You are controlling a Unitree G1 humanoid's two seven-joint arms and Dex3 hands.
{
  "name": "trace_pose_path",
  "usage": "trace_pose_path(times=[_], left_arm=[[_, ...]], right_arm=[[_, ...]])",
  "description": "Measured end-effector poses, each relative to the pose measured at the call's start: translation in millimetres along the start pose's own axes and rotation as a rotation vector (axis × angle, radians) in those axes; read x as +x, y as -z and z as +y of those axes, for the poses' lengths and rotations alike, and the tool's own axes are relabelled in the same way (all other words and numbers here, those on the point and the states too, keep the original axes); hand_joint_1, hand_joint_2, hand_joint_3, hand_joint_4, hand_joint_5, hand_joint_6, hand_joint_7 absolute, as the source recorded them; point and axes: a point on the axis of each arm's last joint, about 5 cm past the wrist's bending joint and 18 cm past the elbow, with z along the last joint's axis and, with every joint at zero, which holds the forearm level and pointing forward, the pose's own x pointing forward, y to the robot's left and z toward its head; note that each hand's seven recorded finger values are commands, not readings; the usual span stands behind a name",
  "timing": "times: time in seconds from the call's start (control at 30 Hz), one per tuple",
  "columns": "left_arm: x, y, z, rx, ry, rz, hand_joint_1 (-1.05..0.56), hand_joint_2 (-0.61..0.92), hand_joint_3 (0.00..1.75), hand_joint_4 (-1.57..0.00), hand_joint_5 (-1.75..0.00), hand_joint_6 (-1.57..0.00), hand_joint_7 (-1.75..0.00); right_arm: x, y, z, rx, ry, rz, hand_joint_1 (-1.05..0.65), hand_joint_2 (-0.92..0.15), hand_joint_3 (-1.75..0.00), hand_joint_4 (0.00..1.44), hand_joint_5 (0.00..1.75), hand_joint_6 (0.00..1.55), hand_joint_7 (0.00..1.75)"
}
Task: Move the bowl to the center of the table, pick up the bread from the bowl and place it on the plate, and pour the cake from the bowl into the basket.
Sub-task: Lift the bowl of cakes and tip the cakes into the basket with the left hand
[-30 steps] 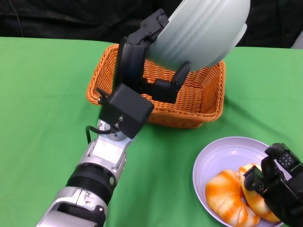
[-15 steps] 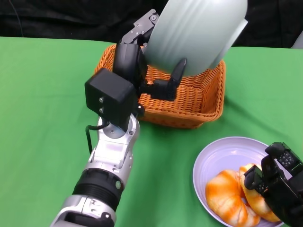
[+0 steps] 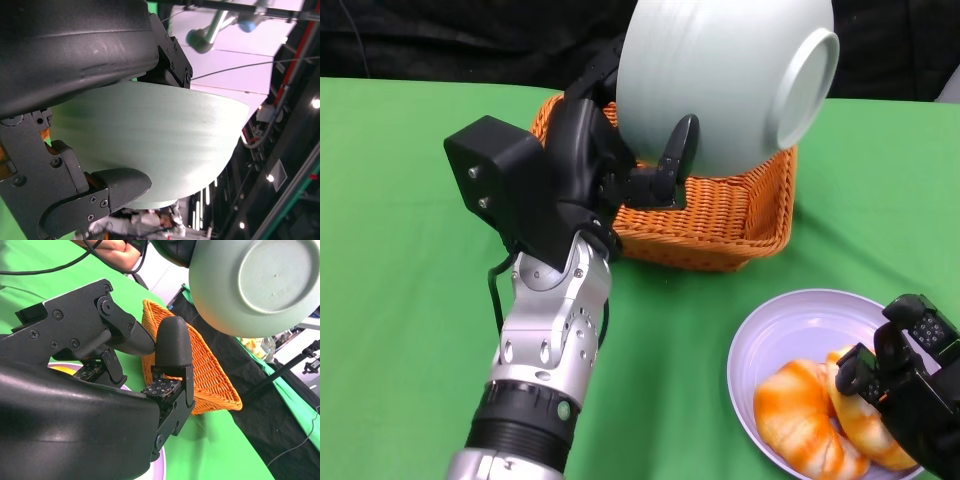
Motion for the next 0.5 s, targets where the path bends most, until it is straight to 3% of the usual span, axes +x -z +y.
trace_pose_path(times=[0.5], left_arm=[[1.9, -10.6, -1.7, -0.134, 0.007, 0.077, -0.09, 0.38, 1.54, -0.98, -1.75, -0.83, -1.75]], right_arm=[[-4.4, -3.7, 5.5, 0.006, 0.005, -0.002, -0.16, -0.71, -1.04, 0.85, 1.75, 0.64, 1.71]])
